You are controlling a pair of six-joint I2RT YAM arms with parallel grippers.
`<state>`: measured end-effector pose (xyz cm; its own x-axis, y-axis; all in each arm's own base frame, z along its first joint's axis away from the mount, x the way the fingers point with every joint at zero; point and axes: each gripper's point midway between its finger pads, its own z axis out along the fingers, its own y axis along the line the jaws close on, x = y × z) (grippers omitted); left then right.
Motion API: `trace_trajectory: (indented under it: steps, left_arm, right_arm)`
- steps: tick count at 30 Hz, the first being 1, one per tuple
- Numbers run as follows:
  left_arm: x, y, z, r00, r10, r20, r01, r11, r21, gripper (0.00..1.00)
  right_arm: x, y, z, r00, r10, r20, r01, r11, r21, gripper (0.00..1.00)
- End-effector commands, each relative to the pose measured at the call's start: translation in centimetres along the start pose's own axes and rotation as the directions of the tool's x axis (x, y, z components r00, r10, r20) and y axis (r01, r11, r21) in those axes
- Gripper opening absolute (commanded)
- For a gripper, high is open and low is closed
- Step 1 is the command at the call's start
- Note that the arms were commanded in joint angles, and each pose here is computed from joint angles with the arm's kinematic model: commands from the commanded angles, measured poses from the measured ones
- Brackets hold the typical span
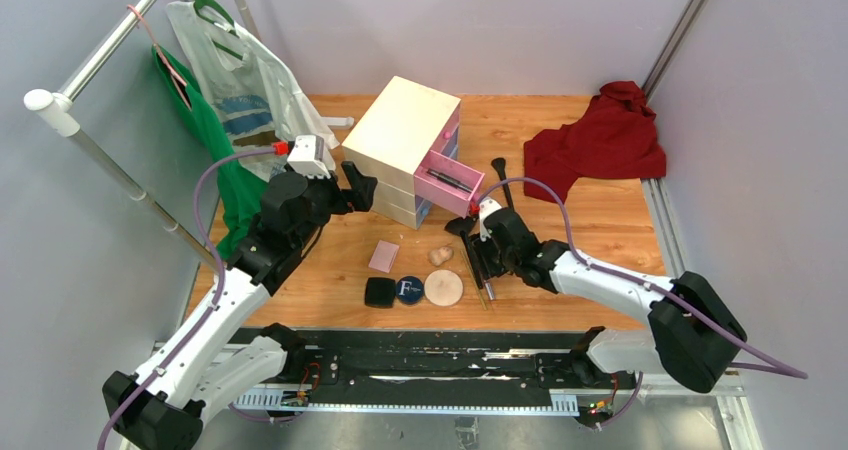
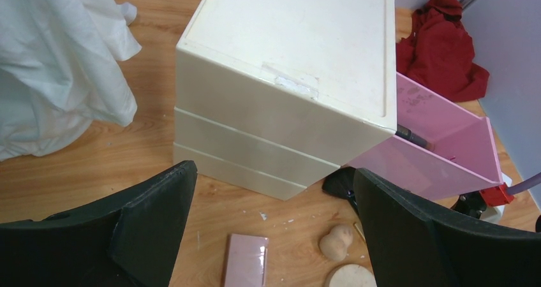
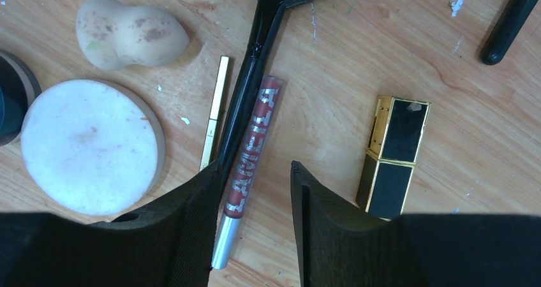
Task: Organize the makeup
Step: Pick up the makeup from the center of the board.
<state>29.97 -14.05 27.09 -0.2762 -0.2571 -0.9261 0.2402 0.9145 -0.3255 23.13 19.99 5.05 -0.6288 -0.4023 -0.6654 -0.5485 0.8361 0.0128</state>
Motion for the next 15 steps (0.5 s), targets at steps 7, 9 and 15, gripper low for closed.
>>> trace_trajectory:
  steps: [7,9,15]
  left_arm:
    - [-0.3,-0.3,0.2,1.000,0.003,0.022,-0.004,1.000,0.012,0.98]
    - [-0.2,-0.3,0.2,1.000,0.002,0.020,-0.002,1.000,0.012,0.98]
    - [-0.2,-0.3,0.3,1.000,0.003,0.018,-0.003,1.000,0.013,0.98]
  right_arm:
    - [1.2,-0.7,1.2,1.000,0.019,-0.008,-0.019,0.999,0.036,0.41]
    - [1.4,-0.7,1.3,1.000,0.021,-0.012,-0.020,0.999,0.038,0.41]
    - [1.9,-1.1,1.4,1.000,0.023,-0.021,-0.022,0.998,0.055,0.39]
